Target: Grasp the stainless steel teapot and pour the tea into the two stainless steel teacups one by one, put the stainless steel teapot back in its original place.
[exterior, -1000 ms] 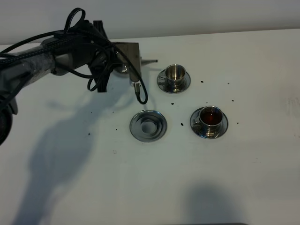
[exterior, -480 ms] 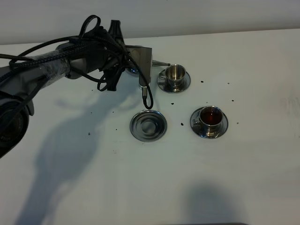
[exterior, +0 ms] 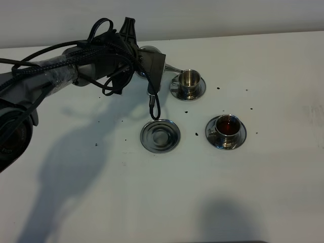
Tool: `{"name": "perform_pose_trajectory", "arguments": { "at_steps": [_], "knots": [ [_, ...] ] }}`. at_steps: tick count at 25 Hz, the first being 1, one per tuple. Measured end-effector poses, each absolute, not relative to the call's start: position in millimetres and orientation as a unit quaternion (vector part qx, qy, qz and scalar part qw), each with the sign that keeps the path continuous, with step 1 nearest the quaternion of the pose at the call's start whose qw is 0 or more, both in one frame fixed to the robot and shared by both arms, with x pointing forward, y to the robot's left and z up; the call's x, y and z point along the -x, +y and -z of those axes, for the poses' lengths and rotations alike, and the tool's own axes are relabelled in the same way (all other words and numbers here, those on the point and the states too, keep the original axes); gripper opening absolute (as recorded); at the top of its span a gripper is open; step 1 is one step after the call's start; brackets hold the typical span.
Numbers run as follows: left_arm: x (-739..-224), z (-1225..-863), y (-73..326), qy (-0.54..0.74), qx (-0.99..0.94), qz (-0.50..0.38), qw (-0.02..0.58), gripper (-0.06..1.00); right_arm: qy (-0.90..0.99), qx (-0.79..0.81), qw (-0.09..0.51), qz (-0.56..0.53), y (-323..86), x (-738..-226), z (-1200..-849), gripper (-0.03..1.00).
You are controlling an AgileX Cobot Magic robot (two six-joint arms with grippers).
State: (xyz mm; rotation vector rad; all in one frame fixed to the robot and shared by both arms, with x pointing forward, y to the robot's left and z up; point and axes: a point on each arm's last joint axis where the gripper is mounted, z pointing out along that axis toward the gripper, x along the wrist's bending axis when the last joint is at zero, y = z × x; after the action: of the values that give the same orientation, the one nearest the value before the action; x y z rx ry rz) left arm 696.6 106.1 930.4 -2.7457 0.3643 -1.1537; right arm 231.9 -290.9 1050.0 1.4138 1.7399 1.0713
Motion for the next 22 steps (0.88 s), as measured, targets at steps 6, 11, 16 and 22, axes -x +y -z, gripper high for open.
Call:
{"name": "perform_pose_trajectory", "arguments": {
  "at_steps": [6, 11, 16, 22],
  "knots": [
    [-697.4, -931.2, 104.8, 0.128, 0.909, 0.390, 0.067, 0.22, 0.663, -0.539, 0.323, -0.408, -290.9, -231.9, -1050.0, 0.22],
    [-698.3, -932.8, 102.4, 0.146, 0.902, 0.400, 0.069, 0.22, 0.663, -0.539, 0.323, -0.408, -290.9, -231.9, -1050.0, 0.22],
    [-699.7, -934.6, 102.9, 0.169, 0.893, 0.409, 0.087, 0.22, 0.663, -0.539, 0.323, -0.408, -290.9, -231.9, -1050.0, 0.22],
    [-701.4, -936.8, 102.7, 0.194, 0.881, 0.419, 0.101, 0.22, 0.663, -0.539, 0.323, -0.408, -290.9, -231.9, -1050.0, 0.22]
  ]
}}
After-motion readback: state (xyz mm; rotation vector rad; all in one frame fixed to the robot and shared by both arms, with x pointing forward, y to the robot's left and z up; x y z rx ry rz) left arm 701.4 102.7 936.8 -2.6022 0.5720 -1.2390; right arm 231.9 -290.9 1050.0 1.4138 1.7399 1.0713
